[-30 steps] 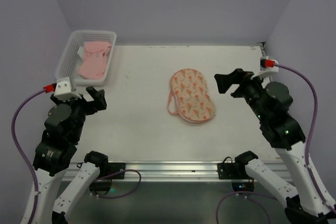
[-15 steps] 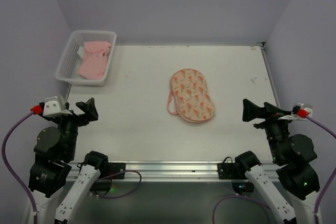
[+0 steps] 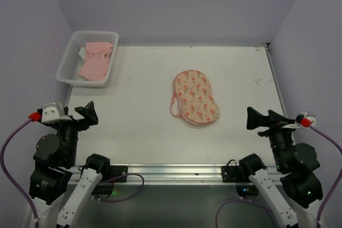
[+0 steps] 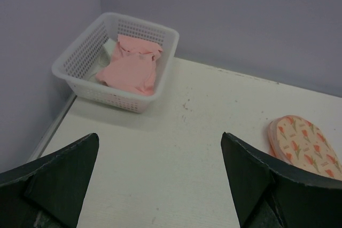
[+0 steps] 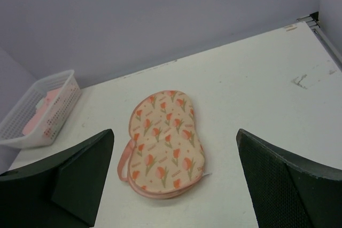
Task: Unzip the laundry bag and remove the bra
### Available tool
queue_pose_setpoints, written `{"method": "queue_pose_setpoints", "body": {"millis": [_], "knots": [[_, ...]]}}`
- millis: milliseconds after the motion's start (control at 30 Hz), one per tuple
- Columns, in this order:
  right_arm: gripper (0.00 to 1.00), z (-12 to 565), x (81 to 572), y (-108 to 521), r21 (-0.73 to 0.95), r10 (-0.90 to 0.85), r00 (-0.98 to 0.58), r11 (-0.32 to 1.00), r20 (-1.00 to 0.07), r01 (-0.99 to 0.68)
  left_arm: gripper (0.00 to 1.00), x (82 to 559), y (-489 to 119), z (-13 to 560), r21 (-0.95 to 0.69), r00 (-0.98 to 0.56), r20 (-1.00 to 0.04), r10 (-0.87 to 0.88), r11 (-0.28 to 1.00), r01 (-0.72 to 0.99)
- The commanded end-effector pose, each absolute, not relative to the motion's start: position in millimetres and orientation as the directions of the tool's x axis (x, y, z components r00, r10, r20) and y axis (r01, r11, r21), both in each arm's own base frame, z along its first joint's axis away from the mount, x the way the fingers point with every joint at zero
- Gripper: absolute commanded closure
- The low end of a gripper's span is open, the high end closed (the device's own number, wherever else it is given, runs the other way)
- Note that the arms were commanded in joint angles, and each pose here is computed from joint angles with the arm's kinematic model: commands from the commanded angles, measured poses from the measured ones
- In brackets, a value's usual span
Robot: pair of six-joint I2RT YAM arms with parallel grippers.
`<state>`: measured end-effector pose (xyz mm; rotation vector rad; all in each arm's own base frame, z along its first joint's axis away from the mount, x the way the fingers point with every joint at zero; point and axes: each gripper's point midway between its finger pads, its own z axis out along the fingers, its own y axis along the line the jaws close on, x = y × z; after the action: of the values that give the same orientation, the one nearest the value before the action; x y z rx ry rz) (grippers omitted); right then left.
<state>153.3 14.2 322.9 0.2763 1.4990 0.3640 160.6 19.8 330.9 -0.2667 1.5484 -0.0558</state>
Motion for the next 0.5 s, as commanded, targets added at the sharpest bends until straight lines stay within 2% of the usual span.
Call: {"method": "queue_pose_setpoints", "body": {"millis": [0,467], "knots": [[0.01,323.4,156.4,15.4,0.39,0.393,0.045,0.918,-0.918,-0.07,0.0,157.6,23.1,334.3,-0.222,0.049,-0.975,-0.217,0.965,-0.142],[0.01,339.3,158.5,20.0,0.373,0.382,0.077,0.922,-0.921,-0.108,0.0,158.3,23.7,332.8,-0.23,0.043,-0.973,-0.226,0.961,-0.152]]}}
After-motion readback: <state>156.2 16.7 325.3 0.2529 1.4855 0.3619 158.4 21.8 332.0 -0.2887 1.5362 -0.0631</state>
